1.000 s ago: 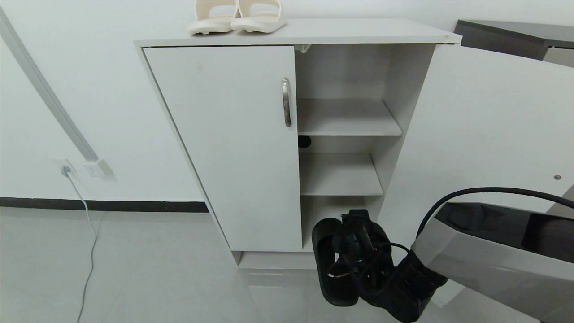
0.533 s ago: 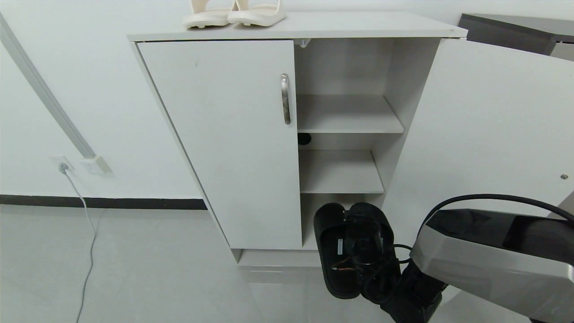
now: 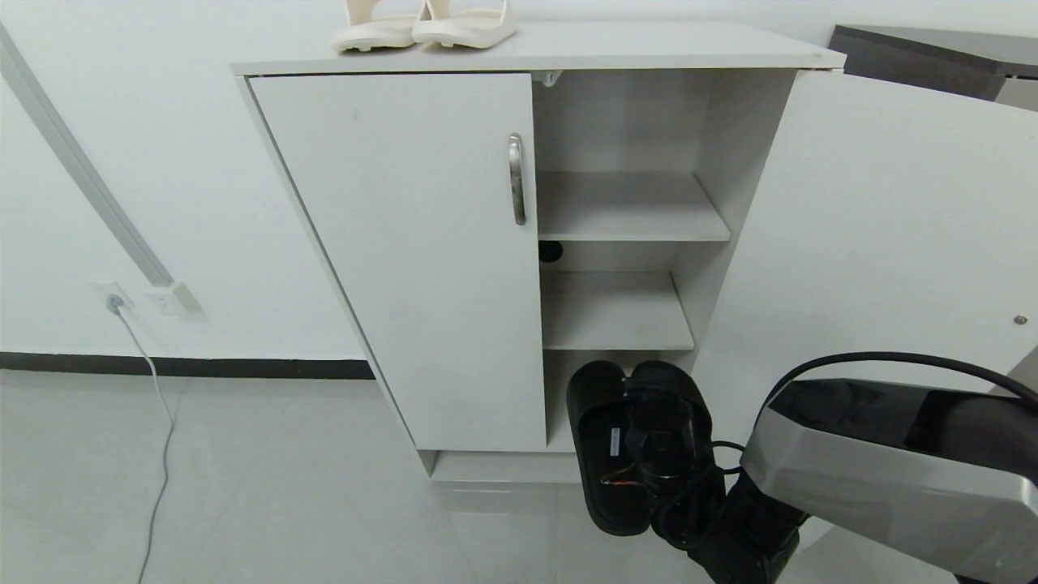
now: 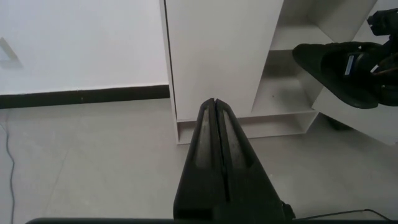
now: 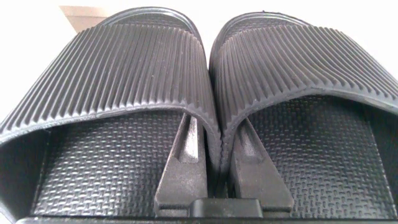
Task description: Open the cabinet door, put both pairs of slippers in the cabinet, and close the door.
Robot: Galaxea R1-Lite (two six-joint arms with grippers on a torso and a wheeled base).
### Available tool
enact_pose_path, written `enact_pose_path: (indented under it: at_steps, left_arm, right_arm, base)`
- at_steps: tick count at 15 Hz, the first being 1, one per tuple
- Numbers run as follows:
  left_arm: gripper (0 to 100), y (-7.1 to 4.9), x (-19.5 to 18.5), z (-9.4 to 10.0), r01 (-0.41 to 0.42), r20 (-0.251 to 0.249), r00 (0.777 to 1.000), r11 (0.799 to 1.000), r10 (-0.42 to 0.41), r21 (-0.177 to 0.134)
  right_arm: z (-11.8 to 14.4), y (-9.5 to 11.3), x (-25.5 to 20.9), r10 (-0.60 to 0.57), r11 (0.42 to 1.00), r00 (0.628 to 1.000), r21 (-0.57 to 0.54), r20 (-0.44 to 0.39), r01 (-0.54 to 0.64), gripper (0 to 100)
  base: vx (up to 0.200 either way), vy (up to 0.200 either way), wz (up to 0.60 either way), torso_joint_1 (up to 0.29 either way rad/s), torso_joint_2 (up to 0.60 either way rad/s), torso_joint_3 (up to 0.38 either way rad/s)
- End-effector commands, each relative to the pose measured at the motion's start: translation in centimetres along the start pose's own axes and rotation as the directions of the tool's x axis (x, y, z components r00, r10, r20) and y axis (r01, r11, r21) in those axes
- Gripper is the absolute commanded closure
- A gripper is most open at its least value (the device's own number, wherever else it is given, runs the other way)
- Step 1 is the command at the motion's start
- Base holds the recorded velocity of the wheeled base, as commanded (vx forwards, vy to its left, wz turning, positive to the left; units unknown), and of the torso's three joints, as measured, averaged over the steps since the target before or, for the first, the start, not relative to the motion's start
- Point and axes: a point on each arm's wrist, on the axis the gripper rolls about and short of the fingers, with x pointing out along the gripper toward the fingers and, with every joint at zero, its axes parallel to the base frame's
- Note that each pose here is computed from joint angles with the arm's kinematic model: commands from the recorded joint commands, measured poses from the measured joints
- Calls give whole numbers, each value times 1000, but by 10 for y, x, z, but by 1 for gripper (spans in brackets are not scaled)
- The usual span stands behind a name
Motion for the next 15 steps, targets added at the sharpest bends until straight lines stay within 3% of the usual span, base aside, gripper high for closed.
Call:
enact_pose_path:
  at_steps: [1,7,12,15]
  left_arm:
    - [100,0,0,0,0,-1,1000,1000,0,0]
    - [100,0,0,0,0,-1,1000,1000,0,-2]
    - [100,0,0,0,-2,-1,1000,1000,2,-5]
    - [100,0,0,0,-17,0,1000,1000,17,-14]
  right_arm:
    - [-1,0,0,0,1000,1000,-2,0,0,100]
    - [-1,0,0,0,1000,1000,-2,0,0,100]
    - [1,2,4,9,1000,1000,1,3,-9,100]
    - [-1,0,30,9,1000,1000,-6,-19,-9,100]
  base:
    - [200,0,0,-2,-2,2]
    - [200,0,0,1,5,5]
    - [0,0,0,0,0,0]
    - [0,0,0,0,0,0]
